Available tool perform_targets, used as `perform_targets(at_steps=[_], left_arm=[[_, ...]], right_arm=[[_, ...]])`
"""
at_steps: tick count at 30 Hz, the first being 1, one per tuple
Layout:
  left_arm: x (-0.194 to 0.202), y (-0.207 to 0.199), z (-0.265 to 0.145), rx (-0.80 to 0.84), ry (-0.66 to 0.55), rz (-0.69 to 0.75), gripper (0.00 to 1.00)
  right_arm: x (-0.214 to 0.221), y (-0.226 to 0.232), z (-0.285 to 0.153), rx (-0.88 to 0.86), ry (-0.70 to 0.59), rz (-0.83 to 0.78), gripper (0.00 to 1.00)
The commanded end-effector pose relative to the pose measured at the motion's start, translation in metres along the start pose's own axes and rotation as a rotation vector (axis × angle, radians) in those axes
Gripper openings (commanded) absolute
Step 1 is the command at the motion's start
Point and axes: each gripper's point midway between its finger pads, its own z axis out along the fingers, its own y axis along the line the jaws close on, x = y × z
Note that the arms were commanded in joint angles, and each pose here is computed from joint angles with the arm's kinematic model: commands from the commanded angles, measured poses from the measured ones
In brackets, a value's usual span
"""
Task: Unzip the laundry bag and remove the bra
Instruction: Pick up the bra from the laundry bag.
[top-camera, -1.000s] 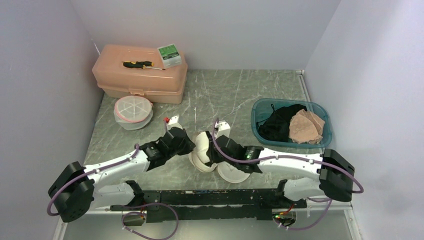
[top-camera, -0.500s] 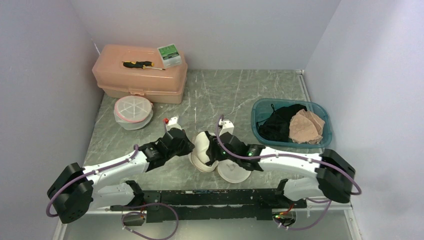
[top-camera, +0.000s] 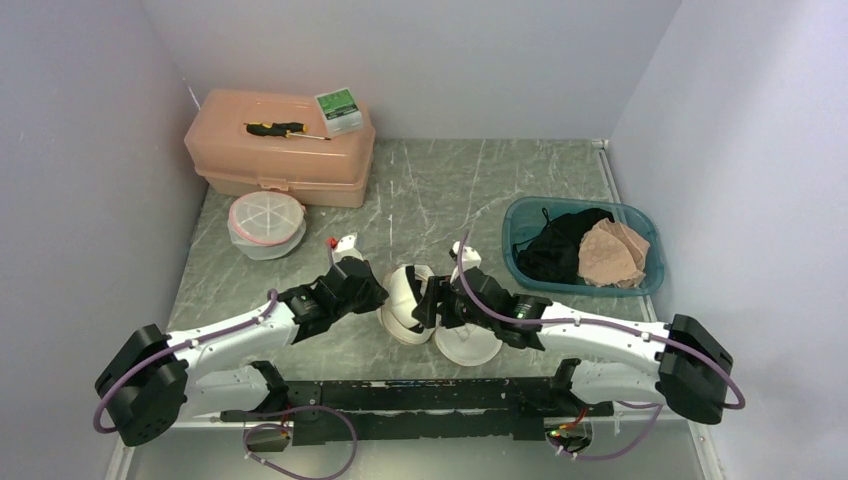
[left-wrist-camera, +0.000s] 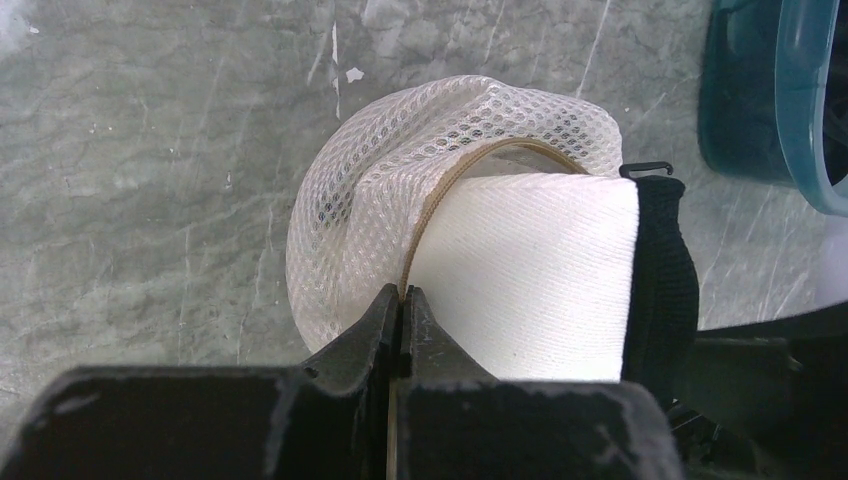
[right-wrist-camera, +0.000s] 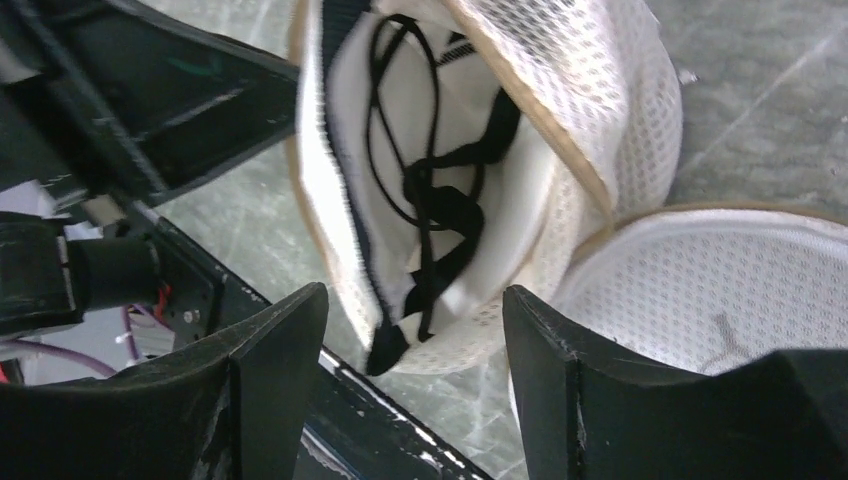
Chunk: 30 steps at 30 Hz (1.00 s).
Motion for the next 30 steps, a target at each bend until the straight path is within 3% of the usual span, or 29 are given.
perform_targets(at_steps=[1, 6, 24, 30], left_arm=[[-0.003, -0.008, 0.000, 0.022, -0.005, -0.015, 0.03], [-0.003, -0.009, 0.000, 0.026, -0.005, -0.017, 0.03], [0.000, -0.008, 0.003, 0.024, 0.007, -0.015, 0.03], [0.002, -0.008, 0.004, 0.028, 0.012, -0.018, 0.03]], right_arm=[[-0.005, 0.009, 0.007, -0.057, -0.009, 0.059, 0.71], [-0.006, 0.005, 0.015, -0.052, -0.011, 0.069, 0.76], [-0.003, -0.025, 0.037, 0.064, 0.023, 0.073, 0.77], [-0.002, -0.010, 0.041, -0.023, 0.022, 0.071, 0.69]])
